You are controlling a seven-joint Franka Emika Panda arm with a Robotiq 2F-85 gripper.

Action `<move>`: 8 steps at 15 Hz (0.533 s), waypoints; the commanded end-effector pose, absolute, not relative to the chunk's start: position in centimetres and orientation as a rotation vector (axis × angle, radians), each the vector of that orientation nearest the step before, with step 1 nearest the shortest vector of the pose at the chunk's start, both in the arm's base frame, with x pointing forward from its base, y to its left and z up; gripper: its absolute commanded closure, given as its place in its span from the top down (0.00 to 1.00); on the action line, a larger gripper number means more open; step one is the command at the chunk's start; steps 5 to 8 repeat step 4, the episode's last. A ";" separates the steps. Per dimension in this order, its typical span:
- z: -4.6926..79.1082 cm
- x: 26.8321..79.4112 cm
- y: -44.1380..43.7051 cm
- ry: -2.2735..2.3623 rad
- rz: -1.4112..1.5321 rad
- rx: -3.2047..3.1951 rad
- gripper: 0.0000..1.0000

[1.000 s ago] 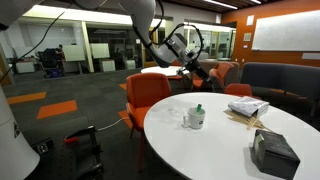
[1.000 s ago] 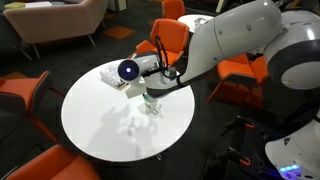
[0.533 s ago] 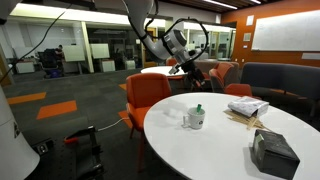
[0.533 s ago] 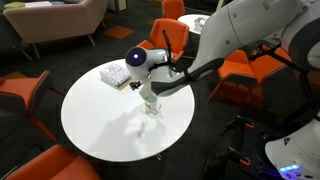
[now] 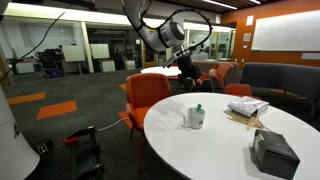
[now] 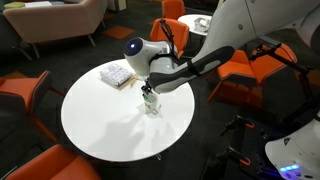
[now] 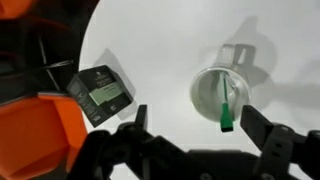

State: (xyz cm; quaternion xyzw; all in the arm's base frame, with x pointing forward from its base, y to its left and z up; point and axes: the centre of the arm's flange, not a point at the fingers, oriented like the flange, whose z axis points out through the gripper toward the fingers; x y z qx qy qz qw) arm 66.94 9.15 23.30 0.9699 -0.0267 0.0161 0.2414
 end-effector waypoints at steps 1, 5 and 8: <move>23.8 66.6 8.5 0.059 0.129 2.652 1.00; 23.6 67.0 8.4 0.026 0.233 2.726 1.00; 23.6 67.0 8.4 0.026 0.233 2.726 1.00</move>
